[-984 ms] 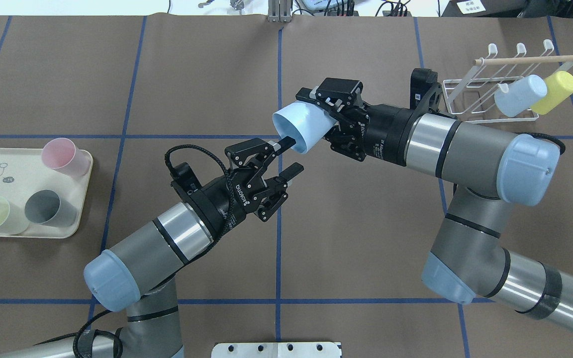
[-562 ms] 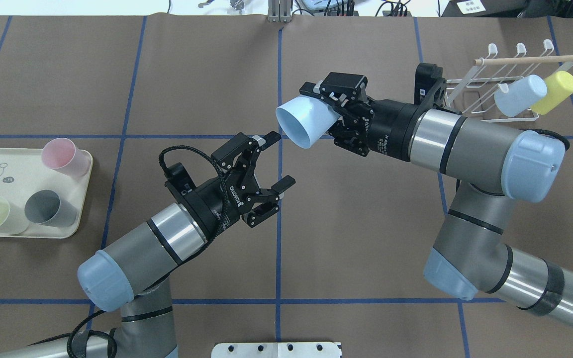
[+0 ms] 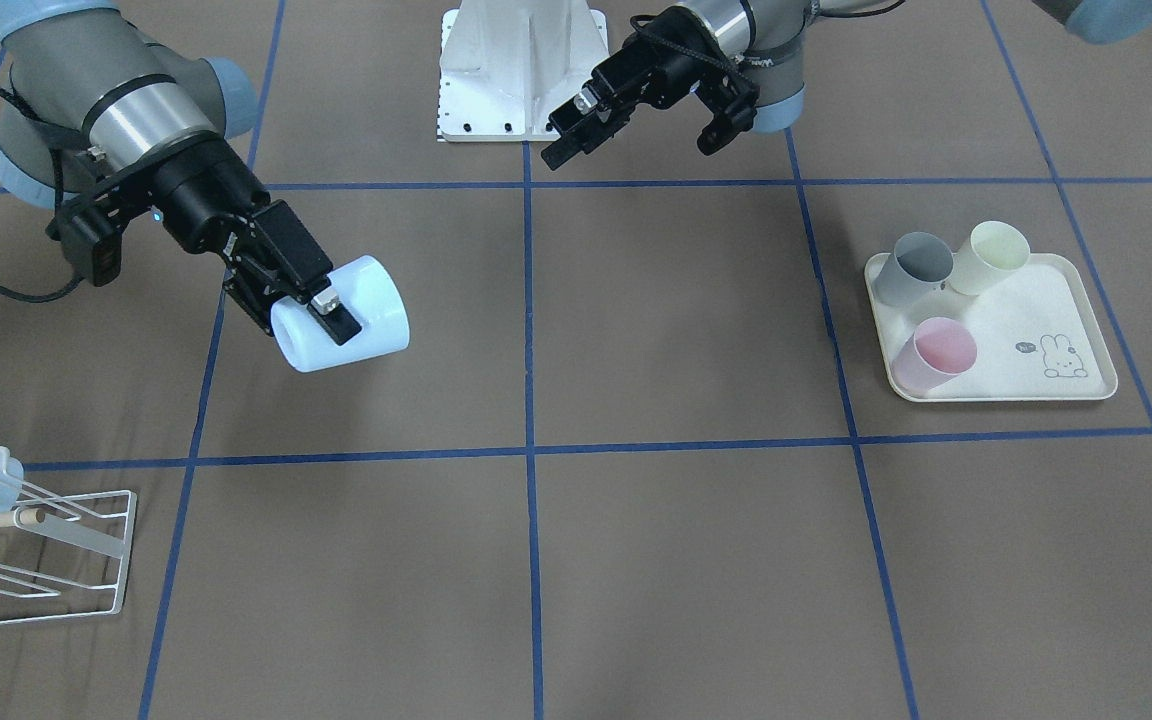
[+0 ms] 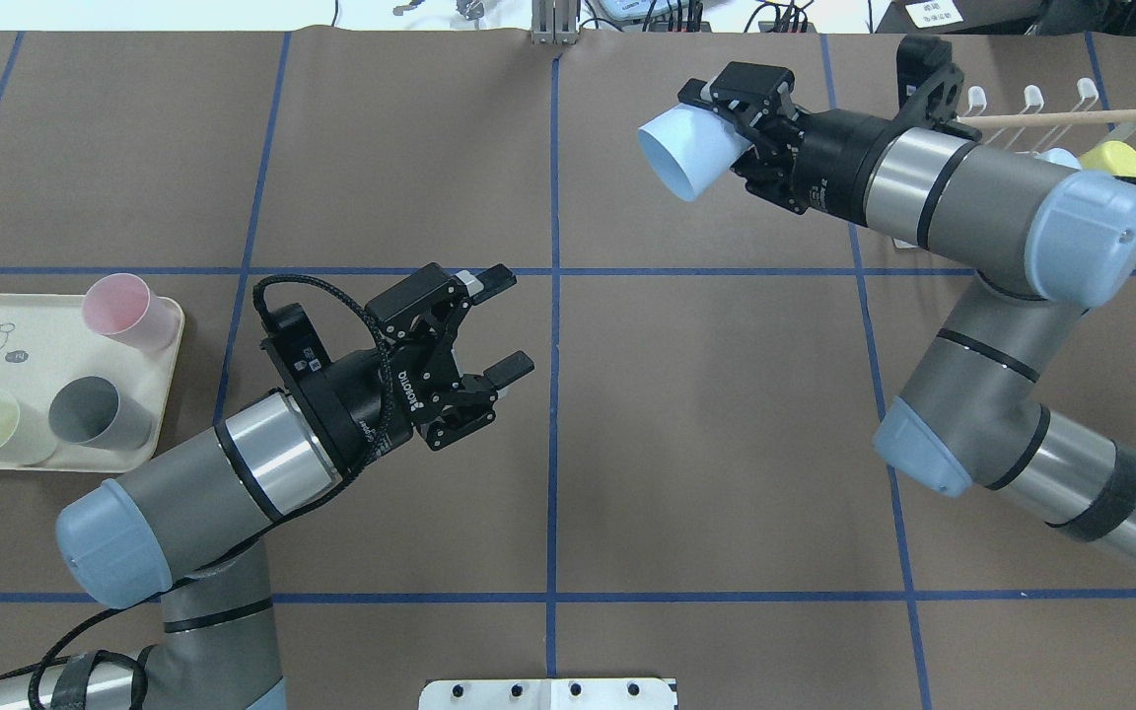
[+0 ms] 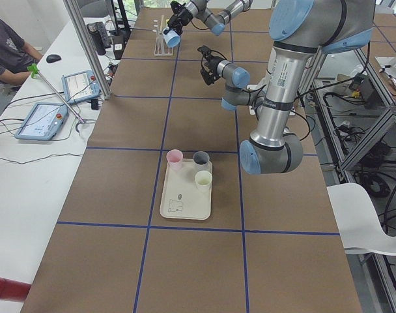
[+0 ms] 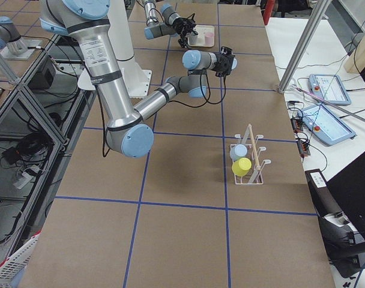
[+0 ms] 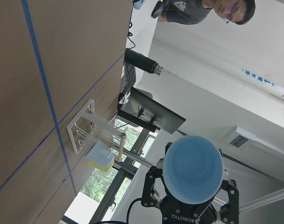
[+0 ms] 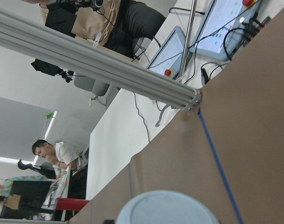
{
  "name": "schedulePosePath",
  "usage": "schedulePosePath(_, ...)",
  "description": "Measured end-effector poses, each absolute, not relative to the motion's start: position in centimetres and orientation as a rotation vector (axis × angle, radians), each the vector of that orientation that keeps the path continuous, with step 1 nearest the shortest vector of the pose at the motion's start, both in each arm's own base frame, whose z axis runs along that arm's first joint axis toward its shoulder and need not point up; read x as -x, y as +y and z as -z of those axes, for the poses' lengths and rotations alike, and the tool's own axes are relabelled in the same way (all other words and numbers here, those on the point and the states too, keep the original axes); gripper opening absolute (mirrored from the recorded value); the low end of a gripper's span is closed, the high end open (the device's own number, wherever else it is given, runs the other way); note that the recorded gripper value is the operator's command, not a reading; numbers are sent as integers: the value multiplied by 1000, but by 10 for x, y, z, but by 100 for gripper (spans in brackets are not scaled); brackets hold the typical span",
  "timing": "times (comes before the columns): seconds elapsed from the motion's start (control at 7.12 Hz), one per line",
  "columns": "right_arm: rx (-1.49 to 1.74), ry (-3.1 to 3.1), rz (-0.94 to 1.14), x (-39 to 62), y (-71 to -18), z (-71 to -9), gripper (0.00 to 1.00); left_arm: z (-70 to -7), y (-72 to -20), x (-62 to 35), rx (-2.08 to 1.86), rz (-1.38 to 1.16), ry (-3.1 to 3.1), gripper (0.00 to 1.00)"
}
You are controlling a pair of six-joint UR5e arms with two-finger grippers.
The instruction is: Transfer IKEA cup to right arm and place on rack
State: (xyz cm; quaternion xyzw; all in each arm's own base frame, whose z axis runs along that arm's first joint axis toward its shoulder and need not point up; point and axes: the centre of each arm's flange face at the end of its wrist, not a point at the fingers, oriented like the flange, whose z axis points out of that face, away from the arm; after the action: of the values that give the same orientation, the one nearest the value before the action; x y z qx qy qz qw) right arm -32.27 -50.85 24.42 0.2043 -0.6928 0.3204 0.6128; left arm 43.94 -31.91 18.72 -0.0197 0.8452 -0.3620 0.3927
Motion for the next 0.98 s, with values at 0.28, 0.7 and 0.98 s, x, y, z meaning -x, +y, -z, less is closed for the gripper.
schedulePosePath(0.28,-582,-1407,-735,291,-540,-254,0,-165,-323,-419,-129,870,1962,100)
schedulePosePath(0.7,-736,-1080,-735,241,-561,-264,0,-146,-369,-365,-244,852,1681,100)
schedulePosePath(0.98,-820,-813,-681,226,-557,-284,0,-152,-410,-321,-233,838,1508,100)
